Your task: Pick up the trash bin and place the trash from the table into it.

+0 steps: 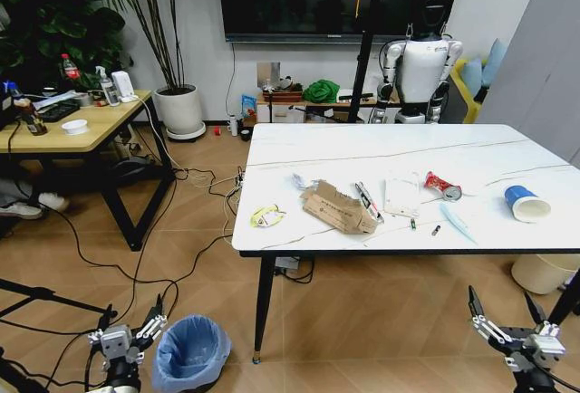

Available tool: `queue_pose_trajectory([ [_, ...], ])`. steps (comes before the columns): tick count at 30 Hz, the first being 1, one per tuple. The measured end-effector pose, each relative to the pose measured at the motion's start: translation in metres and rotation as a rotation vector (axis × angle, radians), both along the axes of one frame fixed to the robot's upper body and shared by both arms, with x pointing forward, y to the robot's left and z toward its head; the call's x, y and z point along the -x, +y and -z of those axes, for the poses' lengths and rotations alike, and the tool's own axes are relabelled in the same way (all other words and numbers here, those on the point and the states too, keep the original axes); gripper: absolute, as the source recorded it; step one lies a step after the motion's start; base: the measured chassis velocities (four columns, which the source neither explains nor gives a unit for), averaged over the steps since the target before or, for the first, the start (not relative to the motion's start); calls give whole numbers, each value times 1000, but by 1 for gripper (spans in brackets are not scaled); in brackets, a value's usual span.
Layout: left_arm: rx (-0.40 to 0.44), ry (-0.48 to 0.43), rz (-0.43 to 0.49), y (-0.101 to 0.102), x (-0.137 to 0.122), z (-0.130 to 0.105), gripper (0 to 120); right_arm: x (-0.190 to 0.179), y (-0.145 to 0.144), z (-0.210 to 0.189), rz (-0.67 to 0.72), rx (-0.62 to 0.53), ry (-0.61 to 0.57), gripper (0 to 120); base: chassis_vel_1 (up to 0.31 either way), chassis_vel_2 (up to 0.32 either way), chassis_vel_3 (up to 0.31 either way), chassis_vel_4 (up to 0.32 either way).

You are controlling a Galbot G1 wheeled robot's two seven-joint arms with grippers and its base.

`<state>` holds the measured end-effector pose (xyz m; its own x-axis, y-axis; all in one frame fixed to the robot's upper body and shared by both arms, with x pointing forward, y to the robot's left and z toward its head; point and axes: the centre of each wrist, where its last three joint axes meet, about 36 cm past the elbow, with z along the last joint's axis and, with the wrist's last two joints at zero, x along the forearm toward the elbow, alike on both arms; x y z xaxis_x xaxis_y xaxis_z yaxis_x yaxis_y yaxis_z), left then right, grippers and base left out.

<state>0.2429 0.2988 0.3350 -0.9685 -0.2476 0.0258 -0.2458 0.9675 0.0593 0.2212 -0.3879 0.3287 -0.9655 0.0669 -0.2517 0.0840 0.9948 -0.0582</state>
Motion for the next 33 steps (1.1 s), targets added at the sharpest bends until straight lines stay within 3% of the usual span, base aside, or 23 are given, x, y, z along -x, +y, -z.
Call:
queue_pose_trajectory([
  [33, 23, -39, -29, -1, 0, -7, 100, 1, -1, -2, -13, 15, -12, 100, -3, -3, -3, -3],
])
